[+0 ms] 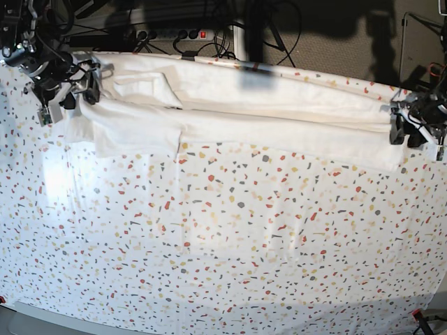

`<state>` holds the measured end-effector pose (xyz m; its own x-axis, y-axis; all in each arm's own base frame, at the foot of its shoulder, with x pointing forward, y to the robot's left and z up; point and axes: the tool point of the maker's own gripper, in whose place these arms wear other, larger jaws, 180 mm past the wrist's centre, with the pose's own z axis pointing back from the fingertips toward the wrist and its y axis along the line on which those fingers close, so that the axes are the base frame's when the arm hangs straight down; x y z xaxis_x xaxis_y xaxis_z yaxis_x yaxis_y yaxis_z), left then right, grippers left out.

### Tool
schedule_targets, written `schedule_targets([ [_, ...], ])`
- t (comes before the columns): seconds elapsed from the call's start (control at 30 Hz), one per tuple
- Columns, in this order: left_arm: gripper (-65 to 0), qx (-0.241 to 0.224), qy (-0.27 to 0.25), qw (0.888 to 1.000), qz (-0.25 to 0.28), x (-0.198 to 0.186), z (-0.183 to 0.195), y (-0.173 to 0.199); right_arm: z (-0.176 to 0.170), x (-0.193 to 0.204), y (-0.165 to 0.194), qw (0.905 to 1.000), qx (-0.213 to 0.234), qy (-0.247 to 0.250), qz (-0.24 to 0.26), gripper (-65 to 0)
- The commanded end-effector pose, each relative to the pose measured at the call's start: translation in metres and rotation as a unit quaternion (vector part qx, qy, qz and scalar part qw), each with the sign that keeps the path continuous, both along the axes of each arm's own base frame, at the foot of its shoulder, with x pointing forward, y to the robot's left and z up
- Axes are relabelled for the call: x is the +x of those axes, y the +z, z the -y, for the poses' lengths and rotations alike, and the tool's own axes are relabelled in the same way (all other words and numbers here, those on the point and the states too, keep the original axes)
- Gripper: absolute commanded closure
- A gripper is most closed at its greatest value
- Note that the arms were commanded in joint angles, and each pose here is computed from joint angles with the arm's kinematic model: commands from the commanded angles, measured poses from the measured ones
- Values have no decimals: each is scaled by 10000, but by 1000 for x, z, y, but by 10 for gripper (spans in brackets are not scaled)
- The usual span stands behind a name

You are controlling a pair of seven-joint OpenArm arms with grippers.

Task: Fold the T-shirt properly
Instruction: 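Lift the hem with both grippers and fold it over onto the collar, then grasp the folded shirt's ends with both grippers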

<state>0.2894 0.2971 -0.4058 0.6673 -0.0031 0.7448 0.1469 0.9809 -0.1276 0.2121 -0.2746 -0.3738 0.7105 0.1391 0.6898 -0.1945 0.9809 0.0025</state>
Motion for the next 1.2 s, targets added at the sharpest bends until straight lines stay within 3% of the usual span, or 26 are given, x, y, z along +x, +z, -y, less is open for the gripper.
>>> schedule_targets([
  [0.0,-296,15,62,9996,264,15,-13,16,3,7,11,9998,-44,29,195,-345],
  [0.1,-296,-389,21,9992,122,18,-13,9,3,8,11,9998,-43,29,199,-345],
  [0.23,-291,-978,-418,9942,-146,15,3,5,3,10,13,9997,-41,29,228,-345],
  [0.33,-281,-1049,-414,9935,-137,18,4,7,3,11,13,9997,-43,29,246,-345],
  [0.4,-218,-1111,-392,9930,-97,19,5,9,3,12,14,9996,-41,29,260,-344],
  [0.47,-98,-1104,-394,9931,-103,18,5,9,3,14,15,9996,-41,29,285,-345],
  [0.5,-21,-1095,-394,9932,-101,19,4,9,2,15,16,9995,-16,26,307,-344],
  [0.53,0,-1088,-394,9932,-106,18,3,9,1,16,17,9994,34,19,331,-344],
  [0.7,0,-996,-395,9942,-90,20,-4,13,-5,19,21,9985,333,-18,425,-344],
  [0.8,0,-563,446,9974,-92,28,-48,19,-5,18,21,9986,325,-16,417,-344],
  [0.93,0,150,957,9953,-43,30,-98,37,-6,18,21,9985,333,-19,423,-344],
  [1.03,0,334,811,9960,-175,30,-101,46,-8,18,20,9986,353,14,406,-344],
  [1.17,0,248,382,9973,-577,28,-65,51,-15,19,19,9983,406,92,416,-344],
])
